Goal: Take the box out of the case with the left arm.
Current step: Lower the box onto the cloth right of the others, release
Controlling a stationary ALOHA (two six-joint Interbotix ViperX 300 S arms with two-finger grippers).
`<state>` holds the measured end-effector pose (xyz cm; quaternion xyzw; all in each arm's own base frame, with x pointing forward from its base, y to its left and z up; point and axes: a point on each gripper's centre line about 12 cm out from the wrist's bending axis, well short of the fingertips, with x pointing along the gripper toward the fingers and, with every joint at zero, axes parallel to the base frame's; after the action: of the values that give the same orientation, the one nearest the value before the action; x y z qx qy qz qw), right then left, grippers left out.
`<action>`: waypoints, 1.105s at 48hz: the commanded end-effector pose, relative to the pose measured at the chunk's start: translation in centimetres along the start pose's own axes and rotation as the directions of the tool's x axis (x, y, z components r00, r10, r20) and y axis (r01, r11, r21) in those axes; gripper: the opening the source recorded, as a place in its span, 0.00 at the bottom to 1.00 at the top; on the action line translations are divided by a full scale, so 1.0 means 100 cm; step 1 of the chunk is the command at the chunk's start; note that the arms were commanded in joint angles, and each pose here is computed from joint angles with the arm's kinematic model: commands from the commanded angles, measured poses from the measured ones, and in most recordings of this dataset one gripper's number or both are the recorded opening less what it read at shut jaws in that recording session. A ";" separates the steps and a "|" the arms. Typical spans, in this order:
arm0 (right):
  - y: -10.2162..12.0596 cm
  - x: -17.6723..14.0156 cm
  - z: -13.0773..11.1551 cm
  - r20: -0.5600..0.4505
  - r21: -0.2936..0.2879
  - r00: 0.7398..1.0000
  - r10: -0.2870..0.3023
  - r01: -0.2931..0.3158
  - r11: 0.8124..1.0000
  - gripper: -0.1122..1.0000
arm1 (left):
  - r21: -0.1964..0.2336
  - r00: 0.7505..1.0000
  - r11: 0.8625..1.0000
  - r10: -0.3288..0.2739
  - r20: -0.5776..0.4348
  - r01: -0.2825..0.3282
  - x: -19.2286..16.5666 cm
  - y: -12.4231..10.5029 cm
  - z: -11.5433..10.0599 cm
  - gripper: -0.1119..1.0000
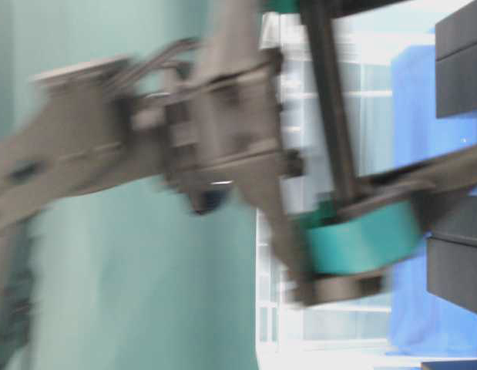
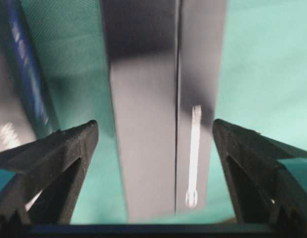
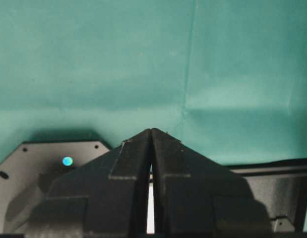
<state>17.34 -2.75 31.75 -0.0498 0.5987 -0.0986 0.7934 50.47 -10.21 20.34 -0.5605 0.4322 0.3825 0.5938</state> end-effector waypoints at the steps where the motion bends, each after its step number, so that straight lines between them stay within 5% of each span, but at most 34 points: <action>1: -0.001 -0.003 0.002 0.015 0.004 1.000 -0.001 0.001 1.000 0.10 | -0.013 0.998 0.998 -0.067 -0.001 0.067 -0.048 -0.009 0.008 0.95; 21: -0.001 -0.003 0.002 0.015 0.002 1.000 -0.003 0.002 1.000 0.10 | -0.022 0.986 0.986 -0.166 0.001 0.166 -0.109 -0.032 0.017 0.95; 39: -0.001 -0.003 0.002 0.011 0.003 1.000 -0.003 0.003 1.000 0.10 | -0.015 0.995 0.995 -0.103 0.008 0.103 -0.119 -0.022 0.017 0.95; 53: -0.001 -0.003 0.002 0.009 0.005 1.000 -0.003 0.003 1.000 0.10 | 0.004 1.000 1.000 -0.028 0.008 0.028 -0.131 0.024 0.011 0.94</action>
<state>17.34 -2.75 31.66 -0.0499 0.6005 -0.0986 0.7920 45.88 -8.53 29.65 -0.5578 0.4312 0.3895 0.5926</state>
